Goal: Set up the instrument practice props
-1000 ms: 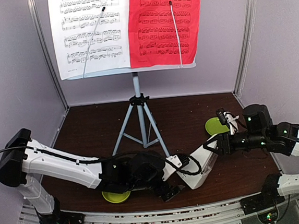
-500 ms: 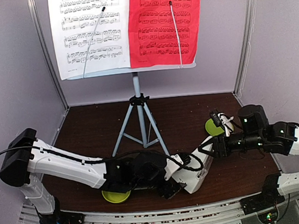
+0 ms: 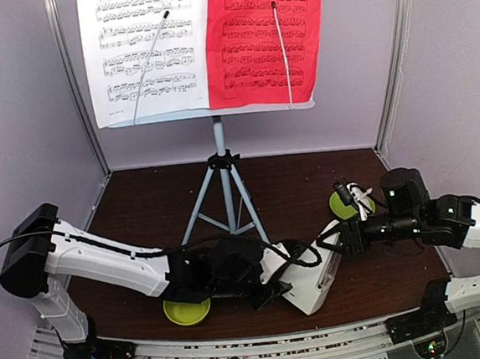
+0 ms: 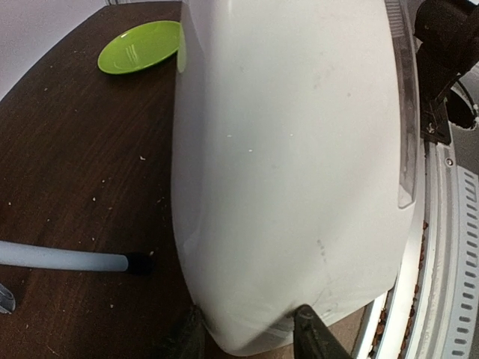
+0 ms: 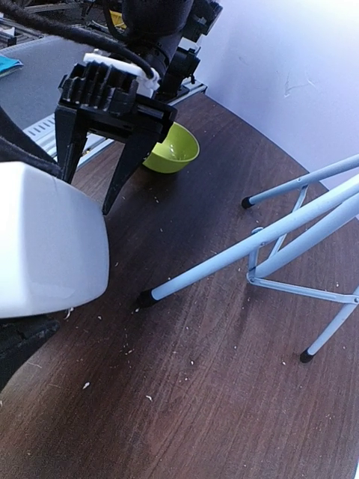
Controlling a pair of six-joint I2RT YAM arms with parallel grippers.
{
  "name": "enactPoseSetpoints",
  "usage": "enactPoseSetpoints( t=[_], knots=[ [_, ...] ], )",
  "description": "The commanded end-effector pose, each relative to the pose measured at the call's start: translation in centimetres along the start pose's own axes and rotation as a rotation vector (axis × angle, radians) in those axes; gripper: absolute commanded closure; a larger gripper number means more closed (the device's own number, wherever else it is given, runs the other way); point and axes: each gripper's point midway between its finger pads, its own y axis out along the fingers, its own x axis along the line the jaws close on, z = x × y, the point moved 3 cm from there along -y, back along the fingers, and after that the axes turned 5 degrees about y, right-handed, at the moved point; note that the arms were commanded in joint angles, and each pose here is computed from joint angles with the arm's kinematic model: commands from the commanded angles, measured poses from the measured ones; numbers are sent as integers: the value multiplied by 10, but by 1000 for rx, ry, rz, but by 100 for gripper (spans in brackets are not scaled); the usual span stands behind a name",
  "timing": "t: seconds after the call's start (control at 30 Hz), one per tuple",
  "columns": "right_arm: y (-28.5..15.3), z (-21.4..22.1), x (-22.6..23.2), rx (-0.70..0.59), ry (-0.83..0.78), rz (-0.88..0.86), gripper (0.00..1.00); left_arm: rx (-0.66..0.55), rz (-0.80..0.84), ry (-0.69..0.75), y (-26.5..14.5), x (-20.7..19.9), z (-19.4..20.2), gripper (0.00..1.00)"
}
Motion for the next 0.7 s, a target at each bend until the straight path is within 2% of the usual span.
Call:
enactPoseSetpoints(
  t=[0.0, 0.1, 0.2, 0.47, 0.67],
  knots=[
    [-16, -52, 38, -188, -21, -113, 100, -33, -16, 10, -13, 6, -3, 47],
    [-11, -56, 29, -205, 1, -28, 100, -61, -57, -15, -25, 16, -3, 34],
    [-5, -59, 31, -228, 20, 3, 100, -82, -108, -38, -40, 26, -2, 27],
    [23, -62, 49, -237, -1, 116, 100, -188, -257, -139, -88, 51, -1, 22],
    [55, -57, 69, -230, -45, 245, 98, -188, -386, -177, -112, 71, 10, 20]
  ],
)
